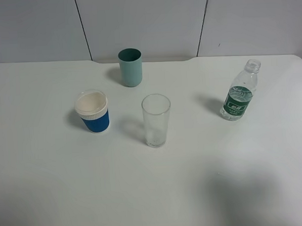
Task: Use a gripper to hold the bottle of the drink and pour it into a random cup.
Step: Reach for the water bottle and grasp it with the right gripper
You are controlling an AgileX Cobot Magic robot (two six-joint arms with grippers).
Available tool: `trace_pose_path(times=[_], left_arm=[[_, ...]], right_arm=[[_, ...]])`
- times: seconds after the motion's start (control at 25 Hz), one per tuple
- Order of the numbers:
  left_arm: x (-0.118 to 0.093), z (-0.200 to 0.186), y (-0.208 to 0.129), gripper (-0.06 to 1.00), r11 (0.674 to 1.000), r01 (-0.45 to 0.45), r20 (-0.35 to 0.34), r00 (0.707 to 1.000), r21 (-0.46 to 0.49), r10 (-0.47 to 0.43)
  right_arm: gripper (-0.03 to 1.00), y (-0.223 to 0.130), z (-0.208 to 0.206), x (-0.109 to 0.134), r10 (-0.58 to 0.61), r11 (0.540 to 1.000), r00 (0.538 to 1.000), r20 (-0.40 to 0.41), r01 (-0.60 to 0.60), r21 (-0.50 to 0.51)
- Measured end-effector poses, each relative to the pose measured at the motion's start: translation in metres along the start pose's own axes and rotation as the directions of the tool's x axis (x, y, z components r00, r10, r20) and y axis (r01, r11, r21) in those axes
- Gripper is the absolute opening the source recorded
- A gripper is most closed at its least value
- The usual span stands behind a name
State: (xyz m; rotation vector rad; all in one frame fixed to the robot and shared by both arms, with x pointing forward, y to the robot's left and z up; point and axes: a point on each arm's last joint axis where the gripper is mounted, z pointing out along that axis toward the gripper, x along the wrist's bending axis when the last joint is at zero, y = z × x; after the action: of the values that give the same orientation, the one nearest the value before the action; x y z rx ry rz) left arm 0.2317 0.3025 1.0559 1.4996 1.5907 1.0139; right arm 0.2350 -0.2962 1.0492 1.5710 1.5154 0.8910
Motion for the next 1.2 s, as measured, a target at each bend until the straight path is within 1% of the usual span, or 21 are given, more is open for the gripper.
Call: trace_pose_path(times=[1.2], left_arm=[[0.0000,0.0000,0.0000,0.98,1.000,0.000,0.000,1.000,0.000,0.000]], right_arm=[[0.85,0.0000,0.0000,0.0000,0.000,1.000,1.000,0.000,0.000,0.000]])
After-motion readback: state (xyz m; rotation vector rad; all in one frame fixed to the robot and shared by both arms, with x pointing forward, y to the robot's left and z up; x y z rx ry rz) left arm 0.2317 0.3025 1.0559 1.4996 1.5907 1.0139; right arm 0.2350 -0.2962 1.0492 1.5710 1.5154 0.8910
